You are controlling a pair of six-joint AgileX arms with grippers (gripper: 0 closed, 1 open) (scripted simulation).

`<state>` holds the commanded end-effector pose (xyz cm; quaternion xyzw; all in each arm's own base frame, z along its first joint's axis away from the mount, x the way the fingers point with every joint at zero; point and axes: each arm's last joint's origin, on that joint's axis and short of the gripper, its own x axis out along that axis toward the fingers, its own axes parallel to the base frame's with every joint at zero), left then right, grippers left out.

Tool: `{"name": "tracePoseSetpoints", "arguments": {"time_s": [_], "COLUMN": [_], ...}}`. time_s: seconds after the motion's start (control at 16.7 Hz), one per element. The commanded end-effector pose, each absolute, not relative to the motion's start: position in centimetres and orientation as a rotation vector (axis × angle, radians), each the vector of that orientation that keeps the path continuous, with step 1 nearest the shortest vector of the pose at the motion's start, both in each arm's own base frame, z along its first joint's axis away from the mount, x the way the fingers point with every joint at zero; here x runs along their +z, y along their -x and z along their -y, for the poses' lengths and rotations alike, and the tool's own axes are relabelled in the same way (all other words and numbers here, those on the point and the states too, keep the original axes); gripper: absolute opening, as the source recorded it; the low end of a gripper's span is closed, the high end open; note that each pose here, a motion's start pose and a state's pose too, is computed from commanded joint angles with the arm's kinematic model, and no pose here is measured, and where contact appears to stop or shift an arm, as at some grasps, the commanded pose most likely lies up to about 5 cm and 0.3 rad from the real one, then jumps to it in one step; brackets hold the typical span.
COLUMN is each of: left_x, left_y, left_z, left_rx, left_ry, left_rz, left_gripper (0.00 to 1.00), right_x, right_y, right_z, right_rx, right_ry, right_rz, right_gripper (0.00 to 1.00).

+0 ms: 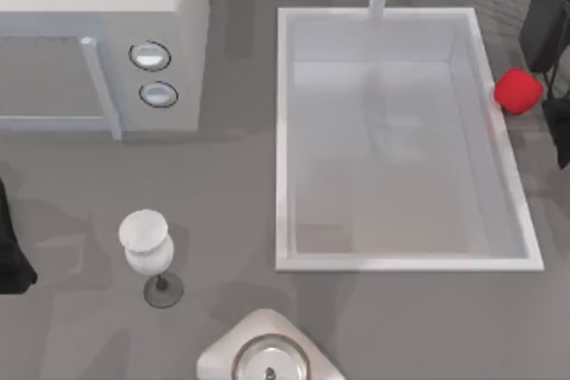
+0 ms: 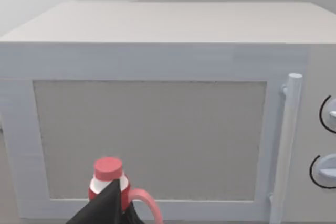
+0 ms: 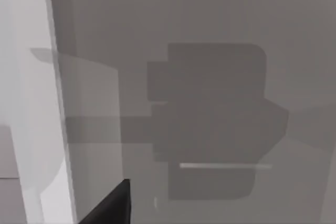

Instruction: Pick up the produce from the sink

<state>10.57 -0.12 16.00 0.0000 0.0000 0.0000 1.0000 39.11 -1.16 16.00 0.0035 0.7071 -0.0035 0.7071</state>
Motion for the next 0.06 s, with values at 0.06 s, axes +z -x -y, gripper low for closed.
{"name": "tracePoseSetpoints", "arguments": {"time_s": [0.06], "left_x": [16.0], "left_y": [-10.57], "left_z": [0.12], "left_rx": [0.0], "left_ry": [0.0], "left_rz": [0.0], "left_gripper": [1.0], "right_x": [16.0], "right_y": [-39.11], "right_z": [1.16], "right_rx": [-0.008], "right_ry": [-0.008], "right_rz": [-1.571], "right_gripper": [1.0]}}
